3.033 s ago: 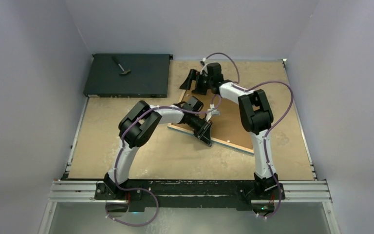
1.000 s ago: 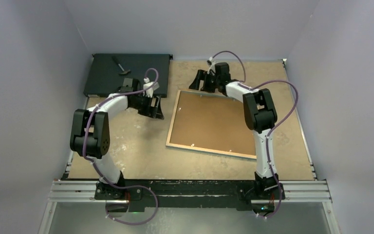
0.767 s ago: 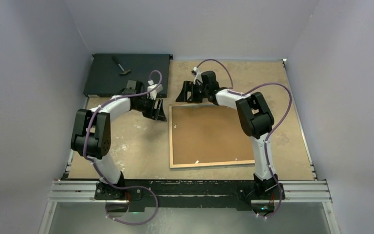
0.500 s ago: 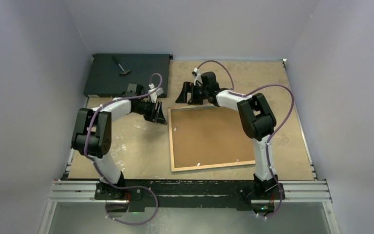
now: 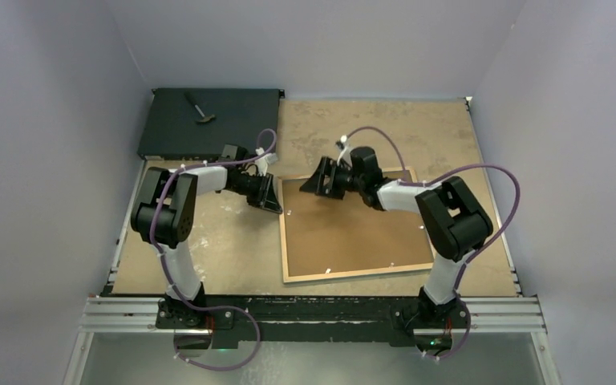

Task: Put the photo into the frame
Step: Install the photo frame at the center of the board.

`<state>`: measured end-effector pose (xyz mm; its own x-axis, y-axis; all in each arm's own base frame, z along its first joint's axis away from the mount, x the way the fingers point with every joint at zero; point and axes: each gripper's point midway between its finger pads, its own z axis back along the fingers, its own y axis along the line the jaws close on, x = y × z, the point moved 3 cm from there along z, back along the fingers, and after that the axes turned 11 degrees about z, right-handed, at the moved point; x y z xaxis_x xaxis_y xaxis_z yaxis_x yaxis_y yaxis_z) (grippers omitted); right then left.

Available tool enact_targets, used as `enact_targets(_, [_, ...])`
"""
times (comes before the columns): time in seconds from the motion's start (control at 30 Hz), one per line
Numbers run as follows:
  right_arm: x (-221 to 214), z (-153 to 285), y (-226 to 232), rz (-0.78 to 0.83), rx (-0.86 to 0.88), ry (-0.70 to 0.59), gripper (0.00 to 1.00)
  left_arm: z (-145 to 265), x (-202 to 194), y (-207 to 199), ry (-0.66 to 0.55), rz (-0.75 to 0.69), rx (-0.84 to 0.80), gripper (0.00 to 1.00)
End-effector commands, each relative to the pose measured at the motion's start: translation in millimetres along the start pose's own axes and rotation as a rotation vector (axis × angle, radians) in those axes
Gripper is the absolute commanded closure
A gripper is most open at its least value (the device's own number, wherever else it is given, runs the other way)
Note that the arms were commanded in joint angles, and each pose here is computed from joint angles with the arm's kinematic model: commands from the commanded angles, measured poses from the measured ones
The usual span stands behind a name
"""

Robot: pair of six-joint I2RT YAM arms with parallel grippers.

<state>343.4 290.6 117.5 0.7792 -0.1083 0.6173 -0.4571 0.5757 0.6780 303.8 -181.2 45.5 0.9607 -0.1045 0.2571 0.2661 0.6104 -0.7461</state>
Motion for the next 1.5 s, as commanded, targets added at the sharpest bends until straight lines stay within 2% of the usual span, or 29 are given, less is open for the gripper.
enact_targets(0.0, [-48, -3, 21, -0.085, 0.105, 0.07, 0.22, -6, 5, 4, -0.007, -0.005, -0.002, 0.87])
enact_targets(0.1, [-57, -8, 25, -0.096, 0.119, 0.082, 0.23, -6, 5, 5, -0.009, 0.001, 0.008, 0.93])
enact_targets(0.3, [-65, -22, 31, -0.114, 0.162, 0.11, 0.27, -7, 5, 7, -0.007, 0.009, 0.013, 1.0])
enact_targets(0.8, [-77, -46, 34, -0.125, 0.186, 0.158, 0.31, -8, 4, 7, -0.003, 0.018, 0.006, 1.0])
enact_targets(1.47, [-66, -49, 25, 0.005, 0.102, 0.185, 0.31, -6, 7, 1, -0.017, 0.013, -0.01, 1.0])
